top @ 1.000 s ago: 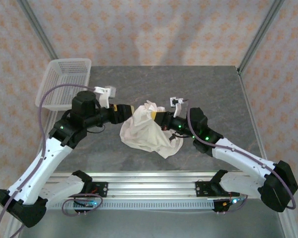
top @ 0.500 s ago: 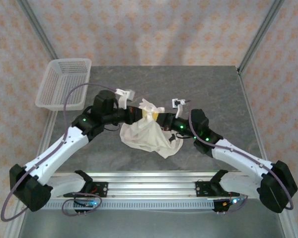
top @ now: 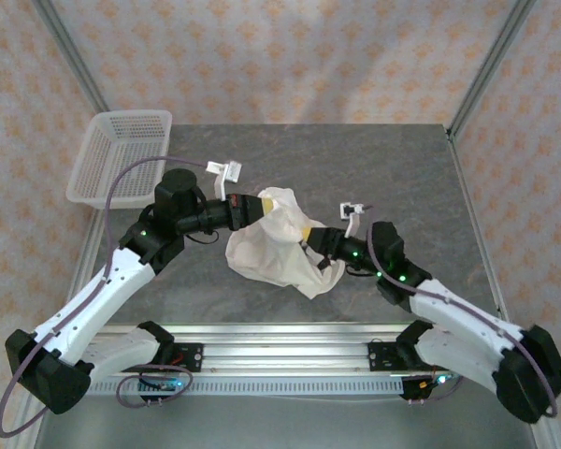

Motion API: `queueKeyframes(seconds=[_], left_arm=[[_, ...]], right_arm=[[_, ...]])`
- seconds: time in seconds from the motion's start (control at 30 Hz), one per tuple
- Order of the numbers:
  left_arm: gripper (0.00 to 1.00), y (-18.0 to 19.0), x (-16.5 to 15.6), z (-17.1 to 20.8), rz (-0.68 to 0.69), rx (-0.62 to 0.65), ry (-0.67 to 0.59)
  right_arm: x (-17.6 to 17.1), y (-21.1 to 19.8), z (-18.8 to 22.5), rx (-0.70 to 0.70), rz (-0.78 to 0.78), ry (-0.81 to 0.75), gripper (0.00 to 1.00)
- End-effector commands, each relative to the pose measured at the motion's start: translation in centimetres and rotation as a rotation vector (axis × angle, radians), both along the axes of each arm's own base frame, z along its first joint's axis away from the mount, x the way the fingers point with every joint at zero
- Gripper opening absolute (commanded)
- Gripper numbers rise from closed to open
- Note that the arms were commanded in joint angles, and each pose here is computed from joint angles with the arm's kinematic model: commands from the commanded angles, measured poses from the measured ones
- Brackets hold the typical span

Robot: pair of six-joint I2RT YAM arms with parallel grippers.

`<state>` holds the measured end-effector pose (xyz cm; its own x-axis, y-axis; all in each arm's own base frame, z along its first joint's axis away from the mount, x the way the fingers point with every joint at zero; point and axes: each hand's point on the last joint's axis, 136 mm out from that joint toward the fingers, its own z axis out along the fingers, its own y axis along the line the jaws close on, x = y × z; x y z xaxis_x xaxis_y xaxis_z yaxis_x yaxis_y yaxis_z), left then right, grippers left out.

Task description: Fold the inside-out t-shirt

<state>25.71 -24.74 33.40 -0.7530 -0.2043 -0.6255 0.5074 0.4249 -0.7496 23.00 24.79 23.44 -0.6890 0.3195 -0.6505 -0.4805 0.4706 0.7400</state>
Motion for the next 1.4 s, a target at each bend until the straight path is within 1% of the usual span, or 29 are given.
queueKeyframes(seconds=[0.0, 0.1, 0.17, 0.23, 0.33, 0.47, 0.53, 0.6, 0.63, 0.7, 0.77, 0.8, 0.9, 1.0, 1.07, 1.13, 1.17, 1.23, 1.3, 1.37], left_arm=[[0.0, -0.4, -0.7, 0.4, -0.045, -0.005, -0.04], [0.0, -0.6, -0.6, 0.4, -0.052, -0.002, -0.042], [0.0, -0.8, -0.7, 0.7, -0.058, -0.002, -0.049], [0.0, -0.9, -0.7, 0.7, -0.06, 0.005, -0.051], [0.0, -1.0, -0.8, 0.6, -0.062, 0.02, -0.05], [0.0, -0.5, -0.7, 0.3, -0.033, 0.054, -0.049], [0.0, -0.3, -0.7, 0.3, -0.02, 0.063, -0.058], [0.0, 0.0, -0.9, 0.6, -0.015, 0.067, -0.068], [0.0, 0.2, -0.9, 0.5, -0.006, 0.073, -0.064], [0.0, 0.6, -0.9, 0.5, 0.011, 0.111, -0.092], [0.0, 0.8, -0.9, 0.5, 0.013, 0.123, -0.101], [0.0, 0.8, -1.0, 0.6, 0.012, 0.124, -0.104], [0.0, 0.7, -0.9, 0.4, 0.01, 0.121, -0.099], [0.0, 0.7, -0.9, 0.4, 0.01, 0.113, -0.097], [0.0, 0.6, -1.0, 0.3, 0.006, 0.113, -0.095], [0.0, 0.6, -1.0, 0.2, 0.003, 0.112, -0.095], [0.0, 0.5, -0.9, 0.0, -0.001, 0.111, -0.093], [0.0, 0.5, -0.8, -0.4, 0.001, 0.118, -0.085], [0.0, 0.5, -0.4, -1.1, 0.014, 0.134, -0.075], [0.0, 0.8, 0.4, -2.4, 0.052, 0.167, -0.053]], right_arm=[[-0.9, -0.7, 3.0, -0.131, -0.04, -0.174, 0.48], [-0.5, -0.3, 4.9, -0.2, -0.068, -0.267, 0.55], [0.7, 0.1, 5.3, -0.277, -0.104, -0.287, 0.58], [2.1, 0.5, 5.2, -0.346, -0.134, -0.29, 0.59], [3.5, 2.0, 4.9, -0.407, -0.112, -0.272, 0.58], [4.3, 3.3, 3.4, -0.478, -0.08, -0.181, 0.5], [4.7, 2.3, 2.3, -0.513, -0.129, -0.127, 0.45], [4.9, 0.7, 1.0, -0.526, -0.177, -0.043, 0.35], [4.9, -0.1, 0.2, -0.52, -0.196, 0.008, 0.32], [4.7, -1.8, -1.8, -0.482, -0.216, 0.143, 0.31], [4.4, -3.5, -3.9, -0.461, -0.245, 0.248, 0.35], [4.1, -4.3, -4.9, -0.461, -0.263, 0.285, 0.37], [3.5, -6.0, -7.1, -0.44, -0.288, 0.374, 0.37], [3.0, -5.9, -8.0, -0.413, -0.262, 0.415, 0.36], [2.7, -5.1, -7.7, -0.39, -0.22, 0.411, 0.34], [2.5, -3.1, -5.9, -0.288, -0.127, 0.363, 0.28], [2.5, -2.3, -4.9, -0.236, -0.09, 0.341, 0.23], [2.3, -0.8, -3.0, -0.141, -0.019, 0.303, 0.1], [1.9, 0.3, -1.3, -0.075, 0.043, 0.273, 0.0], [1.7, 1.1, 0.3, -0.022, 0.079, 0.237, 0.0]])
